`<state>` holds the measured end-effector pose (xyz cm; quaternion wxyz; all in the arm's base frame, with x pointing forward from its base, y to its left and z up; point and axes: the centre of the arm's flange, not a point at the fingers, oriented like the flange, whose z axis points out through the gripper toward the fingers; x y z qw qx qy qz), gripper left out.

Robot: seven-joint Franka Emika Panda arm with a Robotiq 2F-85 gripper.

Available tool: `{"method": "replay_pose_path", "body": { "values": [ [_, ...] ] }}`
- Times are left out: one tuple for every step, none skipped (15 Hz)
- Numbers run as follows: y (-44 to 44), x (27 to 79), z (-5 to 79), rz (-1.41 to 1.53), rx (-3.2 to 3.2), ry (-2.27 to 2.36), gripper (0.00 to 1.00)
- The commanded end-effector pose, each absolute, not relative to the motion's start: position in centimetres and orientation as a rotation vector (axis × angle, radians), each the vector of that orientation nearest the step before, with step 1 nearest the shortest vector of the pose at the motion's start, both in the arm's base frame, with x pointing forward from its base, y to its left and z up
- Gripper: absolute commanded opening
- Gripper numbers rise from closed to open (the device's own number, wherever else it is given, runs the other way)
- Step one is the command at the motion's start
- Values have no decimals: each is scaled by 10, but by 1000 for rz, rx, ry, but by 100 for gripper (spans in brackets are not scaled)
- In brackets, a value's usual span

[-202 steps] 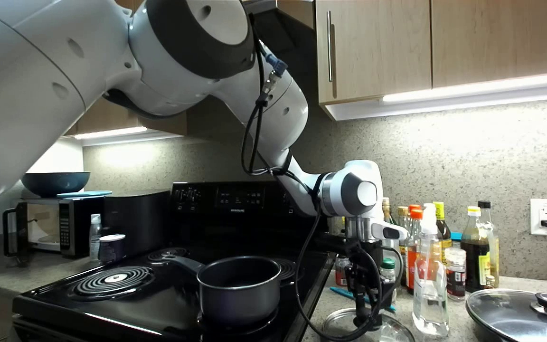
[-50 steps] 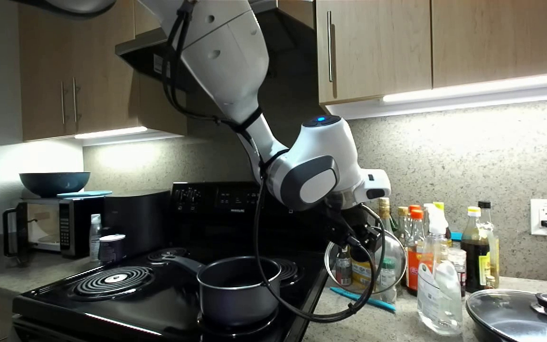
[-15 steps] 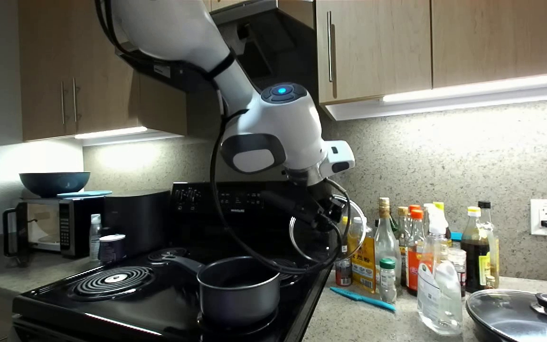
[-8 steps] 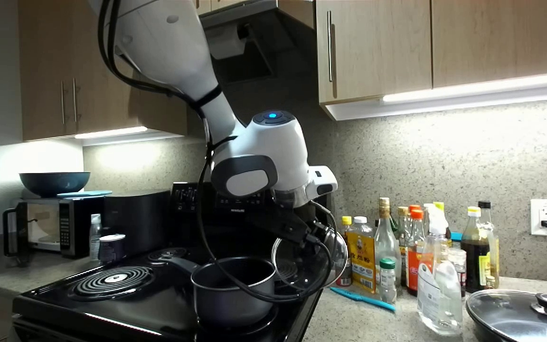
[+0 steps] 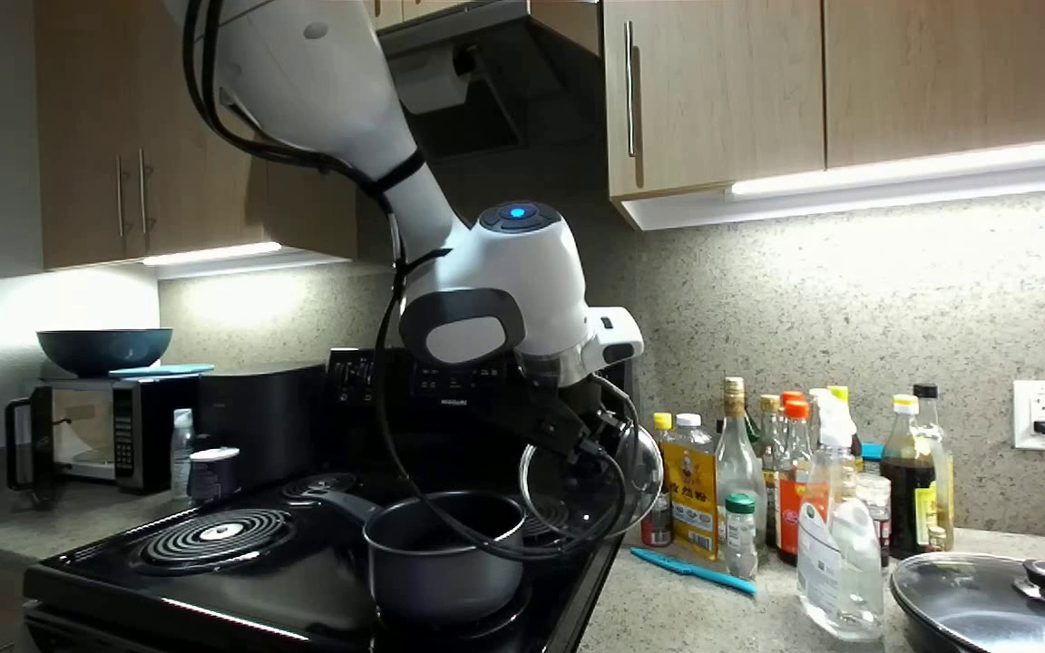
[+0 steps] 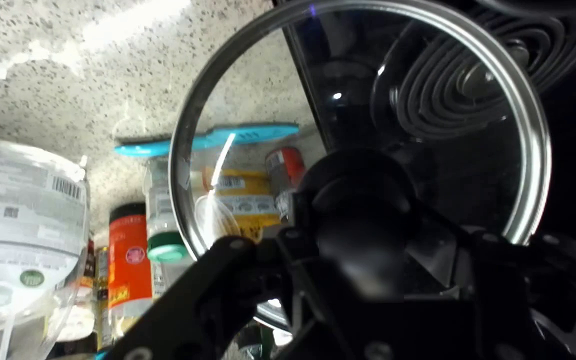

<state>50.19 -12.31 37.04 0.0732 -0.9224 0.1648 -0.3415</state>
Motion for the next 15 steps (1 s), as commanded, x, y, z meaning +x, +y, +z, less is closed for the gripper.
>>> {"method": "replay_pose_path", "body": {
  "values": [
    [-126,442,425,-1273,-2634,503,23],
    [-125,433,437,-1333,-2599,511,23],
    [-124,422,449,-1393,-2565,508,23],
    [-124,414,458,-1431,-2546,504,23],
    [-124,406,462,-1461,-2536,498,23],
    [-125,448,470,-1391,-2562,542,48],
    [-125,436,475,-1421,-2550,537,48],
    [-125,428,476,-1433,-2547,534,48],
    [-125,423,476,-1435,-2548,533,48],
    [-124,421,475,-1432,-2550,533,48],
    [-124,421,474,-1429,-2552,533,23],
    [-128,422,466,-1460,-2534,533,23],
    [-132,420,459,-1443,-2531,539,23],
    [-138,418,449,-1416,-2530,562,23],
    [-145,415,439,-1383,-2527,596,23]
  ]
}}
